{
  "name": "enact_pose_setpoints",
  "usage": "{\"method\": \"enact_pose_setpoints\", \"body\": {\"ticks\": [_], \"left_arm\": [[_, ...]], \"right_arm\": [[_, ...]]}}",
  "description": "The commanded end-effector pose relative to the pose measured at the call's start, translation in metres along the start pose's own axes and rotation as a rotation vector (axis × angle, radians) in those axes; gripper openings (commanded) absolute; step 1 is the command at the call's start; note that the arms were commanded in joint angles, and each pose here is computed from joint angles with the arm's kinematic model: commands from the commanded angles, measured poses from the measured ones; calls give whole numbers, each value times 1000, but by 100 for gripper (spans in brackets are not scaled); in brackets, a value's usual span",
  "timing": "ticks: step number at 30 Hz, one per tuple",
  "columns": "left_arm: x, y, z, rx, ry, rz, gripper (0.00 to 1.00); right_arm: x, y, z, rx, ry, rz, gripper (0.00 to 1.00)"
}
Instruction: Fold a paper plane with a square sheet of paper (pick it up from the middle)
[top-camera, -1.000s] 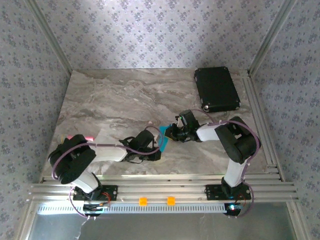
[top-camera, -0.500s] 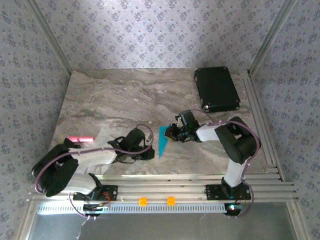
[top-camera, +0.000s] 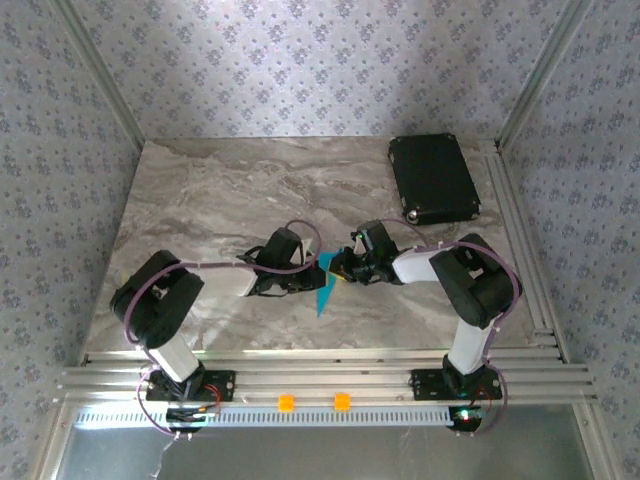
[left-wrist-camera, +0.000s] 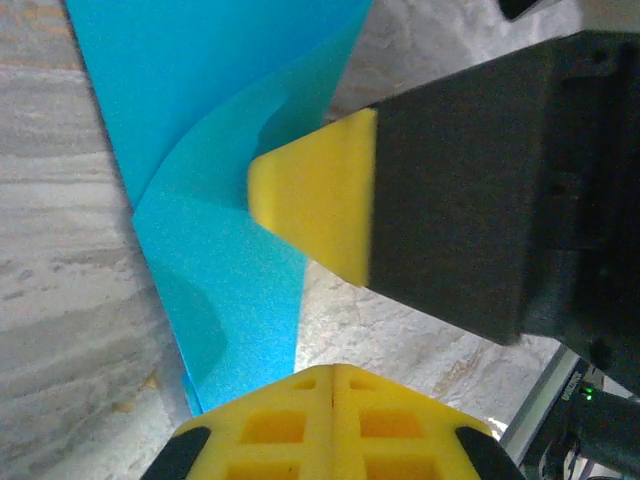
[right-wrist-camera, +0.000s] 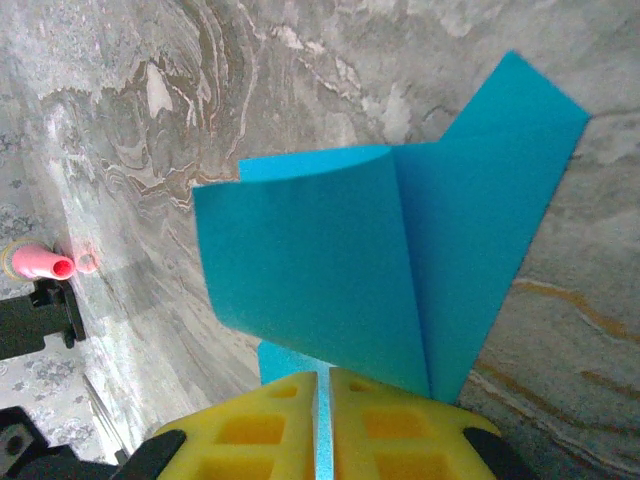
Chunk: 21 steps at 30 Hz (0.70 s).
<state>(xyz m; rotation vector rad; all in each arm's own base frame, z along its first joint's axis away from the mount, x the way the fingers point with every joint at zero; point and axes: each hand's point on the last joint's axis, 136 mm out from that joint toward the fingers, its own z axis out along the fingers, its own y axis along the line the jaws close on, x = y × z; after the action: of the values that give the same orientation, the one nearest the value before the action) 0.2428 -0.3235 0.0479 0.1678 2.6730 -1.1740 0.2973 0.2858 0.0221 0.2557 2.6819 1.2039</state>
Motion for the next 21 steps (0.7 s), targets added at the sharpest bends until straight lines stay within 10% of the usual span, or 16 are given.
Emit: {"method": "enact_pose_setpoints", "body": {"ticks": [1, 21], "left_arm": [[-8, -5, 9, 13, 13, 18, 5], [84, 79, 0, -193, 237, 3, 0]], "right_arm": [[30, -43, 4, 137, 76, 80, 14], [12, 12, -29, 66, 4, -84, 7]]}}
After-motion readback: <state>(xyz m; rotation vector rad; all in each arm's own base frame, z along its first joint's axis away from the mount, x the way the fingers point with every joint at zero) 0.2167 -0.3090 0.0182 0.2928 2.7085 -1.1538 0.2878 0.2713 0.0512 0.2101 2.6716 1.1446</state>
